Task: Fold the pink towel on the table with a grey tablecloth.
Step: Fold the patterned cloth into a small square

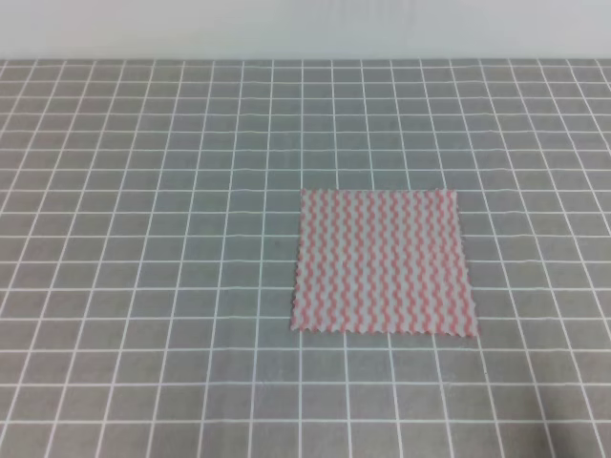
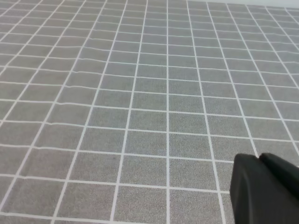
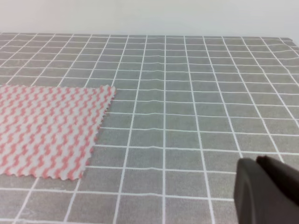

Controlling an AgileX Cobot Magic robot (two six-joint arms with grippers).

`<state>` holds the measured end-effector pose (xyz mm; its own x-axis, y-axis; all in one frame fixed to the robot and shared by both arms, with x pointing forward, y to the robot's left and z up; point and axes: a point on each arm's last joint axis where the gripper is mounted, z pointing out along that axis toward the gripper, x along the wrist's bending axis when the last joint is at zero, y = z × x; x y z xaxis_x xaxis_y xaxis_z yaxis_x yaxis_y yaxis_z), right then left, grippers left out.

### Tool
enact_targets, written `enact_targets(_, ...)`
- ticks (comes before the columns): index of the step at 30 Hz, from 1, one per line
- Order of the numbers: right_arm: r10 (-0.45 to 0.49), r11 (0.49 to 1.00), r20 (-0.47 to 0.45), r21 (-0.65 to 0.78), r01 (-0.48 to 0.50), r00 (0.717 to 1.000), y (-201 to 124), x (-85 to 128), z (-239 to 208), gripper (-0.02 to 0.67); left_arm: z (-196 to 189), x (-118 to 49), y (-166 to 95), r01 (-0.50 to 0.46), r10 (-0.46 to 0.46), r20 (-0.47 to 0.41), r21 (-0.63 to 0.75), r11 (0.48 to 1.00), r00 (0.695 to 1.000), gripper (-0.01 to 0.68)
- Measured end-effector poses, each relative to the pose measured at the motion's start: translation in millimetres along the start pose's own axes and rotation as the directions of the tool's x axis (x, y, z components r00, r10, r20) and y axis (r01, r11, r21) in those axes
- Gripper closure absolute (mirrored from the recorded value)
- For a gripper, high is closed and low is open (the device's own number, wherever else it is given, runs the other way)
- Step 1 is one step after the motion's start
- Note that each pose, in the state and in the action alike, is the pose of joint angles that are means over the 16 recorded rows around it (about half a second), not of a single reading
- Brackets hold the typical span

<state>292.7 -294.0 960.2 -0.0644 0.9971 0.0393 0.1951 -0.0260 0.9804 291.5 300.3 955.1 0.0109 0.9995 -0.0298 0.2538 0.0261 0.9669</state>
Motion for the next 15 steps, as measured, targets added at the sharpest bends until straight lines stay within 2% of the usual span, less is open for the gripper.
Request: enact_targets(15, 0.000, 1.000, 0.000, 0.000, 0.000, 1.000, 0.0, 0.0, 0.0, 0.667, 0.0, 0.1, -2.0, -0.001, 0.001, 0.001, -0.011, 1.000, 1.000, 0.675)
